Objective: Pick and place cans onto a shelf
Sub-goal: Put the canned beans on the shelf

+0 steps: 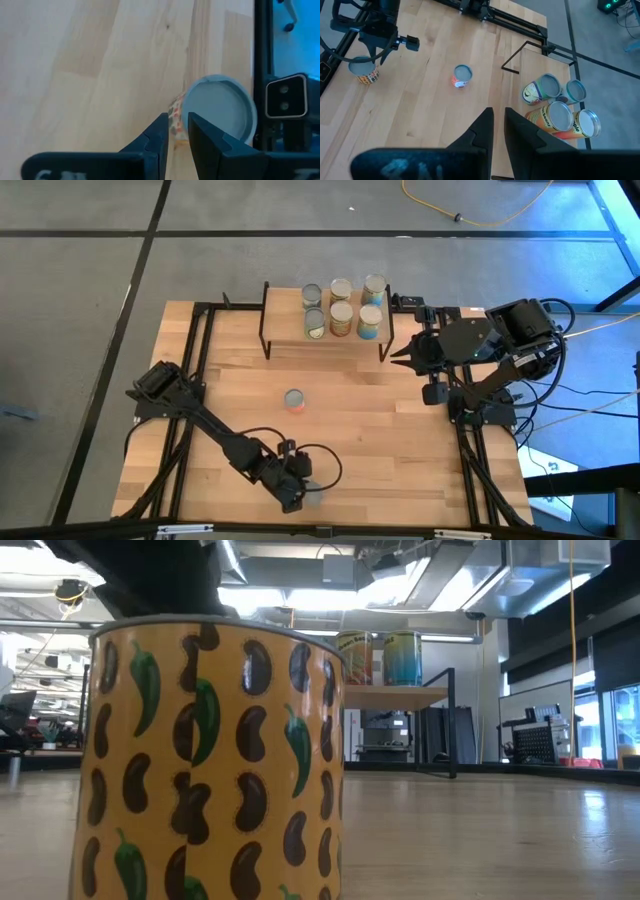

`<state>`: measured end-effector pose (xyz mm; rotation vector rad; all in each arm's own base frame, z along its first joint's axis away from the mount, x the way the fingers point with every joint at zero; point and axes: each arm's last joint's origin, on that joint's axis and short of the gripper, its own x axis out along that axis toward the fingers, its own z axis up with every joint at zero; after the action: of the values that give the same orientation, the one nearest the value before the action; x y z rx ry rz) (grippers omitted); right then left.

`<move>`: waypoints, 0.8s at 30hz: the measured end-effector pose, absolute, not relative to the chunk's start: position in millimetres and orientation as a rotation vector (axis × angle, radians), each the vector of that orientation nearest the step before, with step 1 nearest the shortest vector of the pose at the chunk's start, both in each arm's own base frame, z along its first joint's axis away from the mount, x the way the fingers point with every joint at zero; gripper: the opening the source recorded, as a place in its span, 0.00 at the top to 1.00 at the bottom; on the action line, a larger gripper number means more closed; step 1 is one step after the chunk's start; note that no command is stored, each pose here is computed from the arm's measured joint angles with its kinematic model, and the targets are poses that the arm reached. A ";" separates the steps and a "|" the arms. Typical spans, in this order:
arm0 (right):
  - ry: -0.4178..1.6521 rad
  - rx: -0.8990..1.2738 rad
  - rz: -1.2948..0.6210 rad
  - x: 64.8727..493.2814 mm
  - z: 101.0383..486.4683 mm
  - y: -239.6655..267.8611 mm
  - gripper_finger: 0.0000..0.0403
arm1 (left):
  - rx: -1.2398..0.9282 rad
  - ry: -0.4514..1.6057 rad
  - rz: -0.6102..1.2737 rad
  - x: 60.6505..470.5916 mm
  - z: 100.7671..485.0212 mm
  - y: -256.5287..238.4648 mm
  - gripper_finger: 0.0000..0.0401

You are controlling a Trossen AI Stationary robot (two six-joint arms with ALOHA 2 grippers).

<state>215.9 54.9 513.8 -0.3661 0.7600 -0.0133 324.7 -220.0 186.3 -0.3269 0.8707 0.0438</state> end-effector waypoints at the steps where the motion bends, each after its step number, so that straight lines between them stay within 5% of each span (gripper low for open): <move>1: 0.760 -0.366 -0.013 215.9 513.8 54.9 0.88 | -0.337 0.868 0.043 325.8 184.6 -220.9 0.83; 15: 0.761 -0.362 -0.002 215.9 513.7 55.3 0.88 | -0.395 0.929 0.009 332.5 162.1 -226.9 0.84; 24: 0.761 -0.362 -0.004 215.9 513.7 55.1 0.88 | -0.567 1.010 0.013 342.0 162.1 -212.1 0.98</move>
<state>215.9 55.1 513.7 -0.3623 0.7607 -0.0038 342.0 -212.1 162.1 -0.5670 1.0103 0.0129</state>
